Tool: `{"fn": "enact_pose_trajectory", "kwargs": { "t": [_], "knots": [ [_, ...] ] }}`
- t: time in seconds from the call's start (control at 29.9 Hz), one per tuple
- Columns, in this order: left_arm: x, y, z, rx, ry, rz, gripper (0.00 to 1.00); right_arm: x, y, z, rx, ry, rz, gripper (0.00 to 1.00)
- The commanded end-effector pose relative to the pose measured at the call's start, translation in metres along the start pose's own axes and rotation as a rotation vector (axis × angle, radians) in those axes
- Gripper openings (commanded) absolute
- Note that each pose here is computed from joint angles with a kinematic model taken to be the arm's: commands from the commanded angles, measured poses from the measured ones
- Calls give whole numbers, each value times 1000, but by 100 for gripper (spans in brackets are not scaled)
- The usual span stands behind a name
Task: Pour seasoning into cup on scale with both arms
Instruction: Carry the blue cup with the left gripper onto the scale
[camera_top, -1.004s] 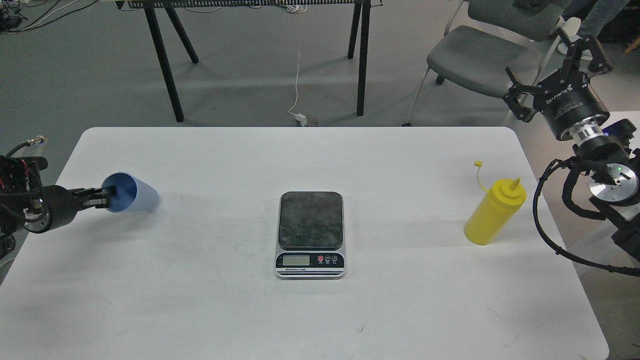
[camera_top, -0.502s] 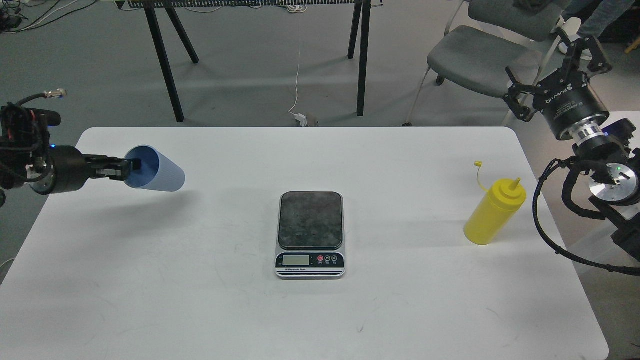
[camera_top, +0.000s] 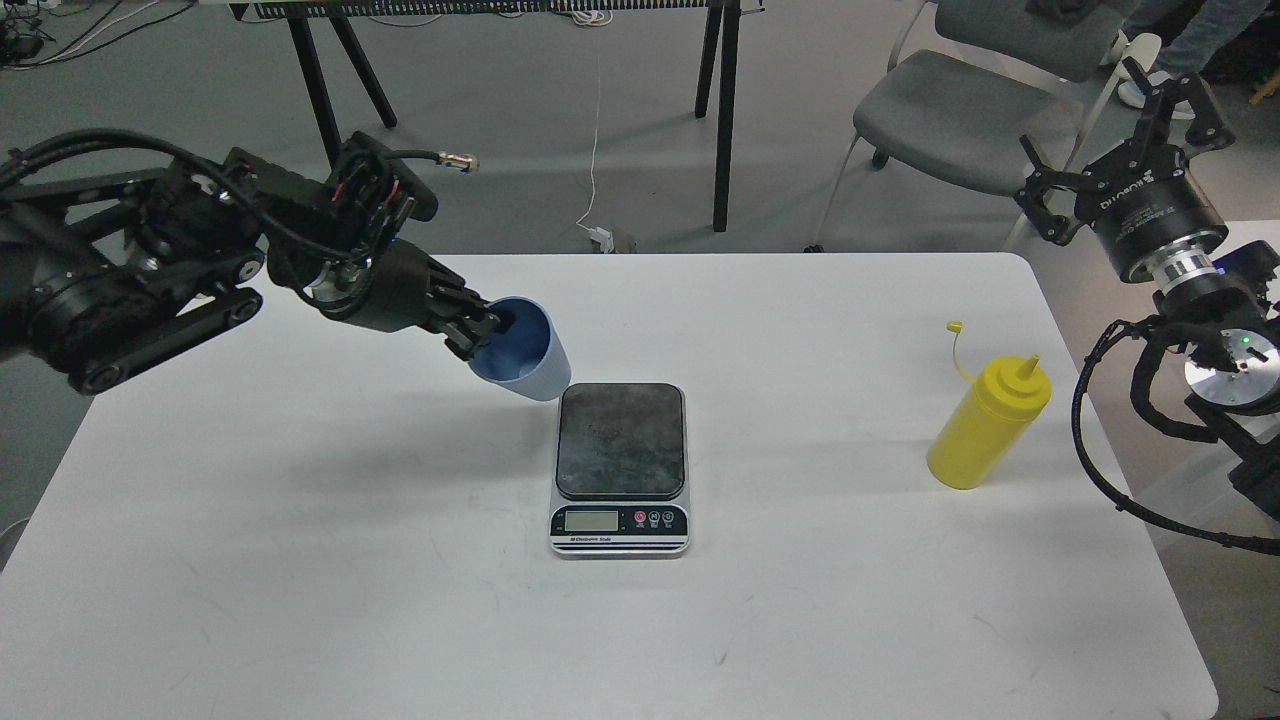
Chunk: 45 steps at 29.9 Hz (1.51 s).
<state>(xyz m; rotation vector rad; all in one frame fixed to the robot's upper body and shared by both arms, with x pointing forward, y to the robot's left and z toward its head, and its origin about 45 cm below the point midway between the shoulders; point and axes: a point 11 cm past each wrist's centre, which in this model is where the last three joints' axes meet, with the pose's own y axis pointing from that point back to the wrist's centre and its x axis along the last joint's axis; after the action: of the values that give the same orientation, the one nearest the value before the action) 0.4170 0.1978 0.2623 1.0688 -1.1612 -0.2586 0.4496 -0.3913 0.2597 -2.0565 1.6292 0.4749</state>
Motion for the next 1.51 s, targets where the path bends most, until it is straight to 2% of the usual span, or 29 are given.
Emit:
{"fn": "enact_pose_trajectory", "kwargs": {
  "t": [0.0, 0.47, 1.1, 1.27, 1.37, 1.44, 1.47],
  "knots": [
    [15, -14, 17, -31, -58, -1, 2, 4, 3, -2, 1, 6, 8, 99],
    [21, -55, 58, -106, -172, -57, 2, 3, 2, 0, 1, 1, 8, 99],
    [10, -73, 44, -64, -121, -94, 7, 5, 4, 2, -3, 0, 13, 99],
    [11, -73, 45, -71, -112, -88, 13, 5, 4, 2, -4, -2, 12, 99],
    [18, -75, 50, -89, -99, -69, 21, 5, 5, 2, -4, -1, 14, 99],
    [20, -75, 53, -104, -75, -57, 32, 6, 6, 3, -6, -1, 16, 99],
    [21, -74, 53, -109, -67, -54, 34, 6, 6, 4, -7, -2, 16, 99]
  ]
}}
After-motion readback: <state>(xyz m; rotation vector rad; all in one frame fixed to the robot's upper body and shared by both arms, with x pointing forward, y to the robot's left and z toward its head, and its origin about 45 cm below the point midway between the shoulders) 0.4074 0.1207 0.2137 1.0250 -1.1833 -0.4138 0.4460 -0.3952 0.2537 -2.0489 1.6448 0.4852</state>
